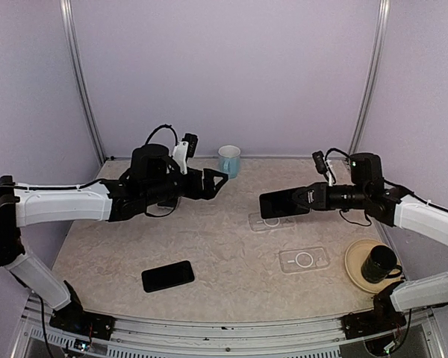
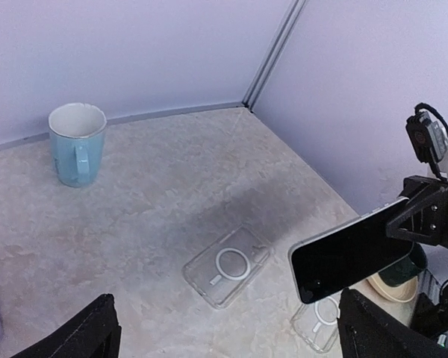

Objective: Put the phone into the phone case
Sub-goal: Pass from the right arm to the left

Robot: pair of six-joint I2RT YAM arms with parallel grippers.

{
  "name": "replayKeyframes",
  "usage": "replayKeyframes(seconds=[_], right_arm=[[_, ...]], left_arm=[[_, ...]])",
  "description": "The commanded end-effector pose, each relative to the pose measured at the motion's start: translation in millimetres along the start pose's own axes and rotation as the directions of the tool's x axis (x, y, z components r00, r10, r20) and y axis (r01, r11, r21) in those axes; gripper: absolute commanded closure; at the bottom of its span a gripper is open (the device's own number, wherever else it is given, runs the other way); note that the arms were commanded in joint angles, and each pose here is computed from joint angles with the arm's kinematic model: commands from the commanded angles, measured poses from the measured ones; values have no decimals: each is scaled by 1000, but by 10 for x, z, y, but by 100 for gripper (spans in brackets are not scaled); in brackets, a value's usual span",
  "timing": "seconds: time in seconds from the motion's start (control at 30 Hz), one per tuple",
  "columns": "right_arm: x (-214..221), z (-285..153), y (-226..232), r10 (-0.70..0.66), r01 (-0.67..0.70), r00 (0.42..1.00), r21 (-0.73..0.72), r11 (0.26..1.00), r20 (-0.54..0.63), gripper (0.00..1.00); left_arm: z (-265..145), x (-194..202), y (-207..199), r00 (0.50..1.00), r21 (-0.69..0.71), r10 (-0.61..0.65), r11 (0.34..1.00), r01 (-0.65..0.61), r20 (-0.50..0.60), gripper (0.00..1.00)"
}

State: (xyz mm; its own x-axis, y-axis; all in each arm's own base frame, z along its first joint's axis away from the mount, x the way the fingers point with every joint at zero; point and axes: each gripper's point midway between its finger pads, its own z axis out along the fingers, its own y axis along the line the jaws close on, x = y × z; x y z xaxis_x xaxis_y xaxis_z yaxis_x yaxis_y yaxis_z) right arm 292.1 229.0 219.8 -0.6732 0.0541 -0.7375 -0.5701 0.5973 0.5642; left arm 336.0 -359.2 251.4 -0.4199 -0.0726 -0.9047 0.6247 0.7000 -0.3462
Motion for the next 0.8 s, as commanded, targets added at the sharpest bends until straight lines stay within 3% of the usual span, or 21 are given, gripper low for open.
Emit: replayKeyframes(seconds=[0.0,0.2,0.77], right_arm=[[-121,-172,-42,-40,36,996,39,999,82,100],[-172,-249,28,-43,45,991,-17,999,128,100],[-295,-442,315,2,54,976,-250,967,219,100]], left_arm=[[-26,35,-288,996,171,-93,981,91,4,1],[-70,83,-263,983,233,-183,957,174,18,1],[-118,241,-411,976,359,-219,909,212,-22,1]])
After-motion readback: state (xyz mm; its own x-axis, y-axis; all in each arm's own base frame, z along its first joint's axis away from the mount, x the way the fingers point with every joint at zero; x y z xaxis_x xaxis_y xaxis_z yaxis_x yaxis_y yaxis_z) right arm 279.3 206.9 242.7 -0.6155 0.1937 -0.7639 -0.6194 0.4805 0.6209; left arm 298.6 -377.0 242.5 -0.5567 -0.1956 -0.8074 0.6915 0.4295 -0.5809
